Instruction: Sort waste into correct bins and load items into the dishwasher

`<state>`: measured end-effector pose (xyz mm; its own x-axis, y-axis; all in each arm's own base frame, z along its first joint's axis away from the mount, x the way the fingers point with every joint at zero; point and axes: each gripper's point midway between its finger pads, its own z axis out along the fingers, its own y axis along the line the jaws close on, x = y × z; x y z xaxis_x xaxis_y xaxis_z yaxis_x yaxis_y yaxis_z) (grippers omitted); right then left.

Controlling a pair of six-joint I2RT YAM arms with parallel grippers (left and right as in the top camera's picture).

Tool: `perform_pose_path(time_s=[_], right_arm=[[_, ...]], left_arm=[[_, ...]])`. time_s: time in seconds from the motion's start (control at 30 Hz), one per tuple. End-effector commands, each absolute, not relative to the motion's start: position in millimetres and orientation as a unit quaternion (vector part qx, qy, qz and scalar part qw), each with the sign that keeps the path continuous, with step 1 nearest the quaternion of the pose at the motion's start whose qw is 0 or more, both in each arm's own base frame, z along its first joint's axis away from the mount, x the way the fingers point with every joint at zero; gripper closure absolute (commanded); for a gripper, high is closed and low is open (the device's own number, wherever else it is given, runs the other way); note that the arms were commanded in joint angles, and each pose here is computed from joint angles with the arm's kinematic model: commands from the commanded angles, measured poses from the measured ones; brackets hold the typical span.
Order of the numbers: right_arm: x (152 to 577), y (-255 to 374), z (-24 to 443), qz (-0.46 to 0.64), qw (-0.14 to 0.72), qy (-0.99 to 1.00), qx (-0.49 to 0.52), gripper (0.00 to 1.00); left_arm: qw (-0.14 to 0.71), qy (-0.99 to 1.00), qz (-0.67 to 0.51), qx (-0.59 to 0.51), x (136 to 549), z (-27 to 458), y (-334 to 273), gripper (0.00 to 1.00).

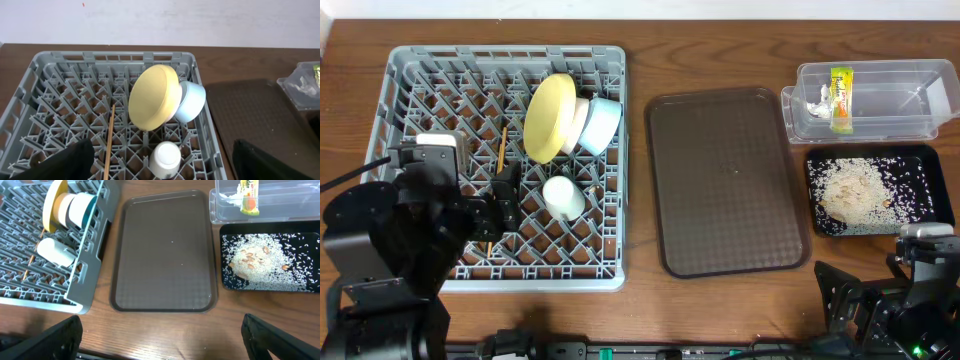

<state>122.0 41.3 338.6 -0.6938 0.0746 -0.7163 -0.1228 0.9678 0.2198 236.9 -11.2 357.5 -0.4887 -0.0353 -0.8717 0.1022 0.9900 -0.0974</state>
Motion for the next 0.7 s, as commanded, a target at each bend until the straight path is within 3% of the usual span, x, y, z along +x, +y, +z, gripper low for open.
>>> perform_pose_path(time_s=[0.0, 0.43, 0.67], right_arm=[[121, 41, 341, 0.126, 0.395, 0.91, -0.014, 0.01], [121, 41, 341, 0.126, 0.395, 0.91, -0.014, 0.01], [121, 41, 341, 0.126, 0.395, 0.91, -0.014, 0.01]], left_arm=[[0.505, 0.859, -0.078, 0.018, 236, 359, -14, 0.12], [0.507, 0.858, -0.082, 0.027, 234, 360, -19, 0.05], [0.545, 0.831, -0.089, 0.06, 208, 379, -34, 0.04]])
